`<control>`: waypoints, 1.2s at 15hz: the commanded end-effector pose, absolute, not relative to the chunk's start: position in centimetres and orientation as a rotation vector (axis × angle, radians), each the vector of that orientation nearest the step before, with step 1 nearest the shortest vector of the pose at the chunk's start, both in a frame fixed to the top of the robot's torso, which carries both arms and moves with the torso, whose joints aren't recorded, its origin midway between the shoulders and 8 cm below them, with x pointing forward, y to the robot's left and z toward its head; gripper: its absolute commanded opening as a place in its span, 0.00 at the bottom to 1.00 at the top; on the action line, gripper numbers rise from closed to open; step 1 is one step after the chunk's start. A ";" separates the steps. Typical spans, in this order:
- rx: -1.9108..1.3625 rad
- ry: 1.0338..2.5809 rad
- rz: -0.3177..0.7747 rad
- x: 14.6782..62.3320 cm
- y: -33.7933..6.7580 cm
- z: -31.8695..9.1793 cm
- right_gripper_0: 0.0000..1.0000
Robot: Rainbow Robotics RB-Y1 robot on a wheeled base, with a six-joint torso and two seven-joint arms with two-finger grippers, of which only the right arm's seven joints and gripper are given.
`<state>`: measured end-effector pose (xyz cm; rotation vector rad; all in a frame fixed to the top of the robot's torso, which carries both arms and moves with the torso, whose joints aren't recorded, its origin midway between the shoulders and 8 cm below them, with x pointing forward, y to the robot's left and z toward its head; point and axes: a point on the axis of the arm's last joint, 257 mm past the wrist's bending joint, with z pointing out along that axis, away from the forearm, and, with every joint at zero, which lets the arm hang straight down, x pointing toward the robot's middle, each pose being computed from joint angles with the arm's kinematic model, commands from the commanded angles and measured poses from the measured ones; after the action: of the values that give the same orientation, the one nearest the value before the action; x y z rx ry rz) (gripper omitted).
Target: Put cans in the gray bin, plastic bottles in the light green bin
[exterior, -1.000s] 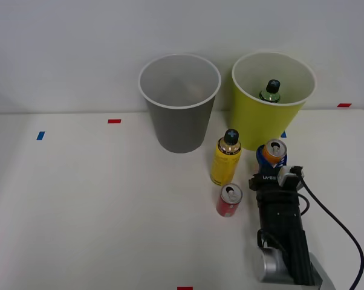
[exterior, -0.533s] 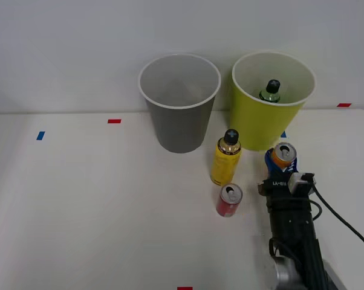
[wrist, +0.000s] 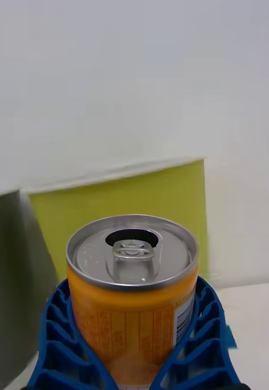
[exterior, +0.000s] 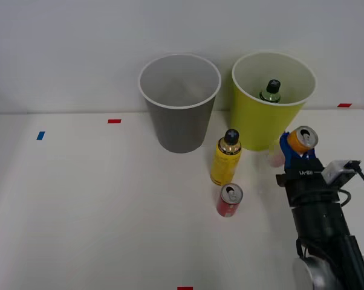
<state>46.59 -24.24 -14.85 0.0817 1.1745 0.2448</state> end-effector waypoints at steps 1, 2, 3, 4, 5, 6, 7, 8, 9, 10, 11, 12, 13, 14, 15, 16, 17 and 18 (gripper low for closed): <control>0.154 1.139 0.393 46.3 -23.6 -9.9 0.00; 0.160 1.136 0.437 46.2 -23.0 -8.0 0.00; 0.167 1.123 0.489 46.0 -22.4 -5.7 0.00; 0.174 1.110 0.531 45.7 -21.9 -4.1 0.00; 0.175 1.091 0.557 45.6 -21.5 -2.8 0.00; 0.168 1.069 0.581 45.8 -20.7 -1.7 0.00; 0.162 1.049 0.603 45.9 -19.8 -0.8 0.00; 0.161 1.031 0.641 46.3 -18.4 0.5 0.00; 0.160 1.021 0.664 46.8 -17.5 1.5 0.00; 0.152 1.024 0.685 47.4 -16.2 2.4 0.00; 0.146 1.021 0.700 47.9 -15.2 3.3 0.00; 0.136 1.022 0.721 48.4 -13.8 4.5 0.00; 0.127 1.033 0.735 48.8 -12.8 5.1 0.00; 0.111 1.054 0.748 49.4 -11.4 5.8 0.00; 0.092 1.072 0.754 49.8 -10.3 6.4 0.00; 0.080 1.092 0.763 50.2 -9.1 6.9 0.00; 0.063 1.117 0.761 50.7 -7.9 7.5 0.00; 0.041 1.140 0.733 51.1 -7.2 7.8 0.00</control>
<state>50.56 -8.25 6.83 0.0650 1.1218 0.7617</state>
